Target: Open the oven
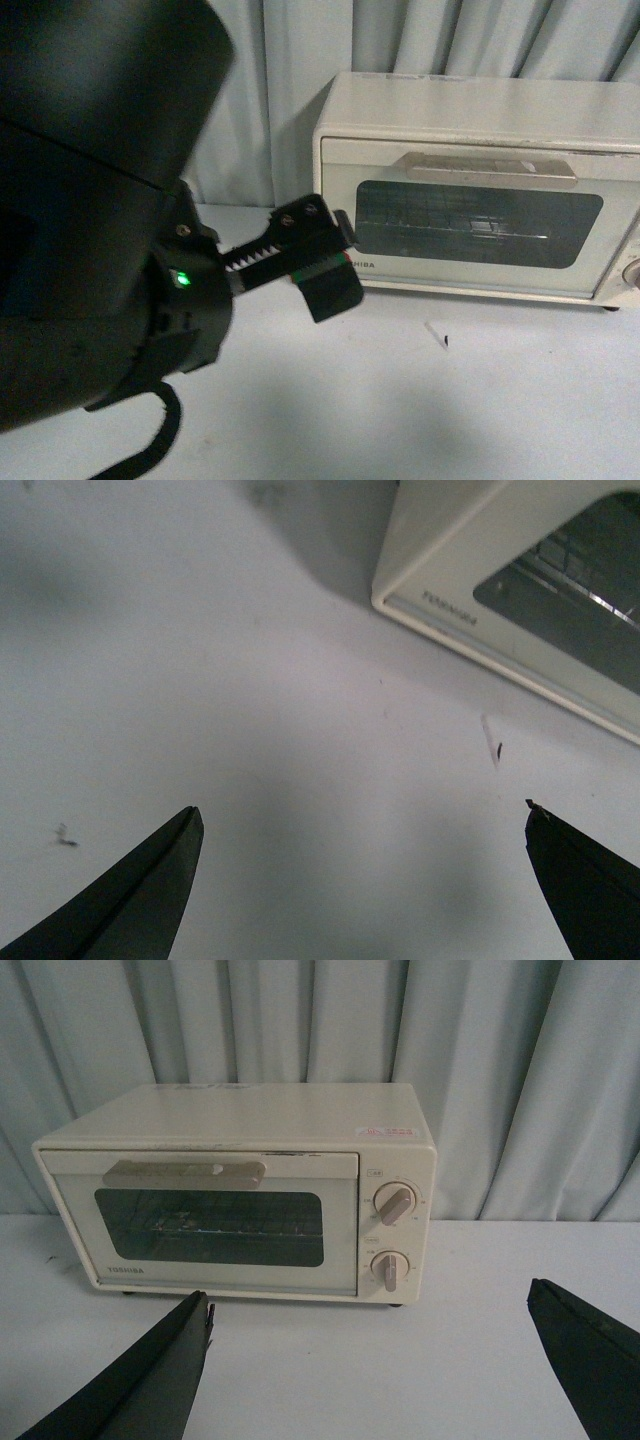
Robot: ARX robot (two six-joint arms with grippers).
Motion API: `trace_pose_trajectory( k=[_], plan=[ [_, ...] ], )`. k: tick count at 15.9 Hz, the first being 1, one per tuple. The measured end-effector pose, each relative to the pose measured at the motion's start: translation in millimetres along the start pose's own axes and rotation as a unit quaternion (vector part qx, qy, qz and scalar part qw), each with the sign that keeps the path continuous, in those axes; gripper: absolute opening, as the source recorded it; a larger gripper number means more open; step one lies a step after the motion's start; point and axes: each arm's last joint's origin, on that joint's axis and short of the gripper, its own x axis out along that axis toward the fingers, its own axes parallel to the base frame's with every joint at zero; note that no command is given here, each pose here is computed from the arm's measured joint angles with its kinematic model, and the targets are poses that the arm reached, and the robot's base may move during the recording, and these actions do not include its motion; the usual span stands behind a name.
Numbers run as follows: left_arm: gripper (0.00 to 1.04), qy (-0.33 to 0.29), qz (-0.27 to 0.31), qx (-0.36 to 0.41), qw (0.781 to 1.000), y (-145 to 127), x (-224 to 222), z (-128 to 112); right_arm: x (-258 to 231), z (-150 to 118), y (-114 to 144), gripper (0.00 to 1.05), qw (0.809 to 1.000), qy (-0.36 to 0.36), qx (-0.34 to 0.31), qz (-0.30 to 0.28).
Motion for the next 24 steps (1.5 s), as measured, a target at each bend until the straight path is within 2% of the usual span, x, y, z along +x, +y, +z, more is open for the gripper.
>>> trace_pose_trajectory(
  k=[5,8,9,10,11,12,17,19,24],
  plan=[
    [0.98,-0.049,0.019,0.039,0.998,11,-17,11,0,0,0,0.98,1.000,-0.001,0.000,0.000],
    [0.98,-0.040,0.018,0.059,0.997,10,-15,7,0,0,0,0.98,1.000,0.000,0.000,0.000],
    [0.98,0.028,0.010,0.032,0.999,4,-1,10,0,0,0,0.98,1.000,0.000,0.000,0.000],
    [0.98,0.115,0.000,-0.035,0.993,-23,37,13,0,0,0,0.98,1.000,0.000,0.000,0.000],
    [0.98,0.166,0.006,-0.081,0.983,-47,61,7,0,0,0,0.98,1.000,0.000,0.000,0.000],
    [0.98,0.183,0.010,-0.124,0.975,-62,75,7,0,0,0,0.98,1.000,0.000,0.000,0.000],
    [0.98,0.191,0.028,-0.180,0.965,-62,90,7,0,0,0,0.98,1.000,0.000,0.000,0.000],
    [0.98,0.196,0.047,-0.224,0.954,-54,98,2,0,0,0,0.98,1.000,0.000,0.000,0.000],
    [0.98,0.172,0.032,-0.294,0.940,-54,96,-16,0,0,0,0.98,1.000,0.000,0.000,0.000]
  ],
)
